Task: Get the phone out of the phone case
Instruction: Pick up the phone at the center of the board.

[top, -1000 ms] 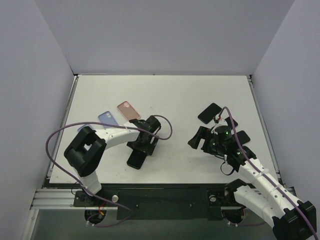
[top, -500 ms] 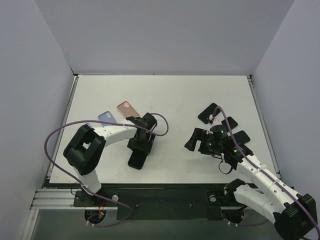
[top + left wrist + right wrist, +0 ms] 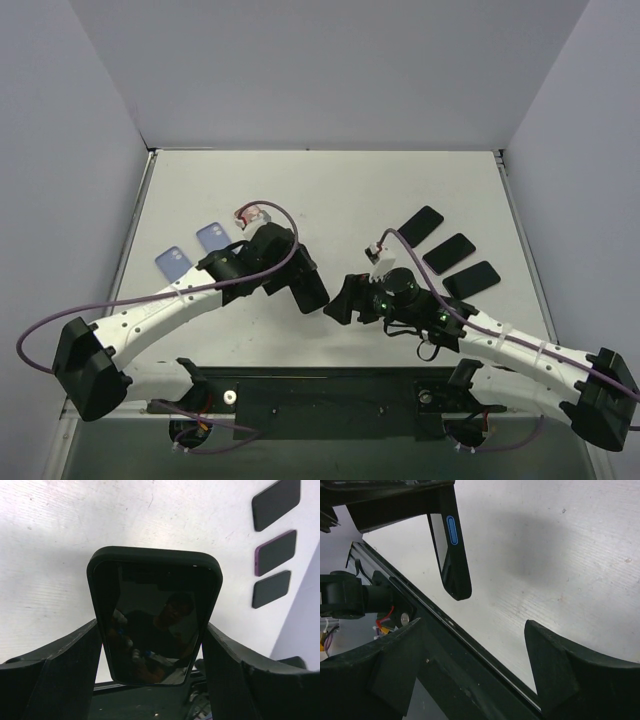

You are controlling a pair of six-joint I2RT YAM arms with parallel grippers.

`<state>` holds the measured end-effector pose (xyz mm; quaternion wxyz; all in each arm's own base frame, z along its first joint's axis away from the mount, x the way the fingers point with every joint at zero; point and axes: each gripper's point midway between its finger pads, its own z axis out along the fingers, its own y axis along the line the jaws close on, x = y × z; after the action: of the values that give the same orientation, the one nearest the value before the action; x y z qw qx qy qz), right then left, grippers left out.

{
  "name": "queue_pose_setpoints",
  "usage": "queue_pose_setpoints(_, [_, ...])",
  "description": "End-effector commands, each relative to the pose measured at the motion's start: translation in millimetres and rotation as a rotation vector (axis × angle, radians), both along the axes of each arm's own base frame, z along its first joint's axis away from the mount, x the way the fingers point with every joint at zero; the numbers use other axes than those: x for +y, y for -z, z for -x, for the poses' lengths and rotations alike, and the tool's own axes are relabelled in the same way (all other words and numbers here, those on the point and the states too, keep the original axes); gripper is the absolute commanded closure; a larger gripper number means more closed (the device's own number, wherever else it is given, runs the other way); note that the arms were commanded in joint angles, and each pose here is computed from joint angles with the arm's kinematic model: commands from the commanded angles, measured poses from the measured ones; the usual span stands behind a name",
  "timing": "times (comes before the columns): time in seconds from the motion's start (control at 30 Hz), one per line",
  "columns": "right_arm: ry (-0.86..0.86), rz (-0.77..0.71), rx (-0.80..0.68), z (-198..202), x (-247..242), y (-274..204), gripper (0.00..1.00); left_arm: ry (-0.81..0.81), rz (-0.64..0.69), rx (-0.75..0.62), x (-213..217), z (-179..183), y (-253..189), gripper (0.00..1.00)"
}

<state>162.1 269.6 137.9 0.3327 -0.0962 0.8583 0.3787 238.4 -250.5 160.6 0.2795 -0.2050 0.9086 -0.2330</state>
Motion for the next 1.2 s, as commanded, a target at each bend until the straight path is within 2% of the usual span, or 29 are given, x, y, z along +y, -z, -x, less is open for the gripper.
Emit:
queue_pose_setpoints(0.0, [-0.013, -0.095, -0.034, -11.5, 24.9, -22.0, 0.27, -0.082, 0.185, -0.018, -18.6, -7.8, -26.6, 1.0])
queue_pose_setpoints(0.17, [-0.036, -0.115, -0.027, -17.2, 41.7, -27.1, 0.34, -0.046, 0.274, -0.035, -31.1, -0.7, -47.0, 1.0])
queue_pose_setpoints(0.33, [-0.055, -0.112, -0.046, -23.4, 51.5, -36.5, 0.51, -0.004, 0.365, -0.076, -39.3, 5.9, -70.9, 1.0])
queue_pose_setpoints(0.37, [-0.065, -0.117, -0.046, -22.5, 53.3, -38.4, 0.64, 0.008, 0.385, -0.078, -40.4, 8.5, -74.8, 1.0])
queue_pose_setpoints(0.4, [-0.07, -0.12, -0.054, -23.0, 54.1, -40.7, 0.82, 0.012, 0.391, -0.079, -40.7, 9.4, -75.6, 1.0])
queue_pose_setpoints(0.47, [-0.088, -0.124, -0.057, -20.2, 54.9, -42.8, 1.0, 0.041, 0.412, -0.104, -42.6, 11.5, -83.4, 1.0])
queue_pose_setpoints(0.53, [-0.078, -0.154, -0.06, -18.1, 52.2, -47.2, 1.0, 0.039, 0.405, -0.139, -36.3, 11.3, -92.4, 0.67])
queue_pose_setpoints(0.57, [-0.05, -0.187, -0.055, -20.0, 51.6, -52.7, 1.0, 0.02, 0.398, -0.172, -28.9, 10.0, -99.9, 0.32])
queue_pose_setpoints(0.6, [-0.031, -0.21, -0.059, -18.7, 45.7, -54.5, 1.0, 0.013, 0.393, -0.198, -20.7, 12.5, -106.8, 0.17])
queue_pose_setpoints(0.7, [-0.01, -0.38, -0.029, -15.2, 40.6, -78.0, 1.0, -0.073, 0.389, -0.311, 7.9, 8.0, -122.2, 0.16])
queue_pose_setpoints(0.83, [-0.026, -0.56, 0.001, -9.7, 32.1, -115.6, 1.0, -0.066, 0.559, -0.49, 24.4, 19.0, -153.0, 0.15])
queue_pose_setpoints(0.93, [-0.068, -0.626, -0.004, -0.9, 26.5, -139.6, 1.0, -0.031, 0.712, -0.591, 25.3, 28.6, -172.5, 0.14])
queue_pose_setpoints(1.17, [-0.154, -0.721, -0.028, 21.2, 19.1, -185.8, 1.0, 0.122, 0.77, -0.6, -3.2, 37.4, -185.2, 0.14])
